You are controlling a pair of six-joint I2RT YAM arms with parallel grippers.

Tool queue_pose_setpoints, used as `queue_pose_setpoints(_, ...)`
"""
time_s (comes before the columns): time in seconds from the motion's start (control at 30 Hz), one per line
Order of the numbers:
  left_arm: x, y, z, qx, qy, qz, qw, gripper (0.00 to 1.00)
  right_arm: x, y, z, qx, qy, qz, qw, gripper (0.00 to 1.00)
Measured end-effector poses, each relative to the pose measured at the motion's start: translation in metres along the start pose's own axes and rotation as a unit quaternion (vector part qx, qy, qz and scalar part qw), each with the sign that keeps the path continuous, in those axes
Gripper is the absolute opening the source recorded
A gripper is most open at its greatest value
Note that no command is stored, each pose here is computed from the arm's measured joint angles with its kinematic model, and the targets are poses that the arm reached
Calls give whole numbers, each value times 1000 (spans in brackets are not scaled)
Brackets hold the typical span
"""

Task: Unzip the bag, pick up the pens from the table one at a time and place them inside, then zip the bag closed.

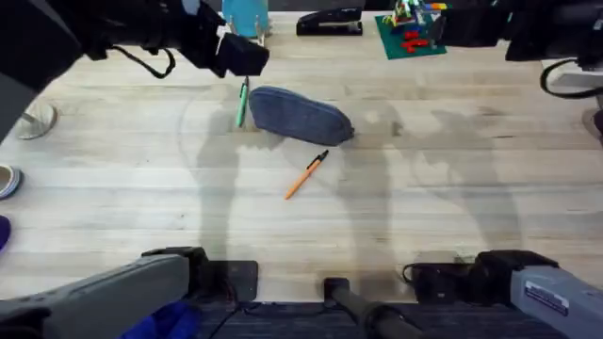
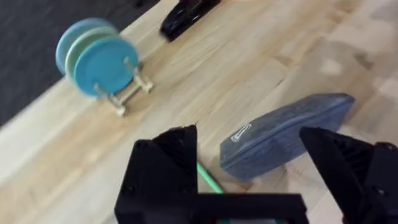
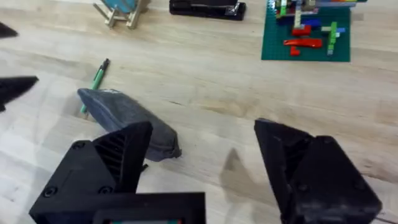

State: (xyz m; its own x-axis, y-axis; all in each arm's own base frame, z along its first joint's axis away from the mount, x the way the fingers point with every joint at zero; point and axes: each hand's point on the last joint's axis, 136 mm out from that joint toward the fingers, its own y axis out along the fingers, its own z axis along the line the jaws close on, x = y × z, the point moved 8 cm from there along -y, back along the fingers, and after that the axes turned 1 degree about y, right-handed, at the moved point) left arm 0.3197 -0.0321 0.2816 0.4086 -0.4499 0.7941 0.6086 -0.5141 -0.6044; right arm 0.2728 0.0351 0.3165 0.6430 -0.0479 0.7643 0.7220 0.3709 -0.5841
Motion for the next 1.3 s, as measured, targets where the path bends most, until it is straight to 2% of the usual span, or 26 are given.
queue_pose_setpoints(0.13,-1,-7,-1,-38,49,-31,998,992,0,0,1,3,11,1,1000,997)
queue_pose_setpoints(0.27,-3,-17,1,-68,73,-68,993,992,0,0,1,7,16,2,1000,997)
queue_pose_setpoints(0.4,-4,-28,5,-89,79,-110,987,992,0,0,1,7,19,1,1000,997)
queue_pose_setpoints(0.6,-4,-35,7,-102,81,-139,982,993,1,0,2,8,18,-2,1000,997)
queue_pose_setpoints(0.93,-4,-36,4,-116,77,-145,980,993,1,0,2,9,29,-2,1000,997)
queue_pose_setpoints(1.03,-4,-36,4,-111,87,-143,980,993,1,0,2,9,30,-2,999,997)
queue_pose_setpoints(1.17,-7,-34,8,-97,98,-129,982,992,1,0,2,9,30,-2,999,997)
queue_pose_setpoints(1.3,-16,-21,16,-104,89,-114,984,992,1,0,2,9,30,-2,999,997)
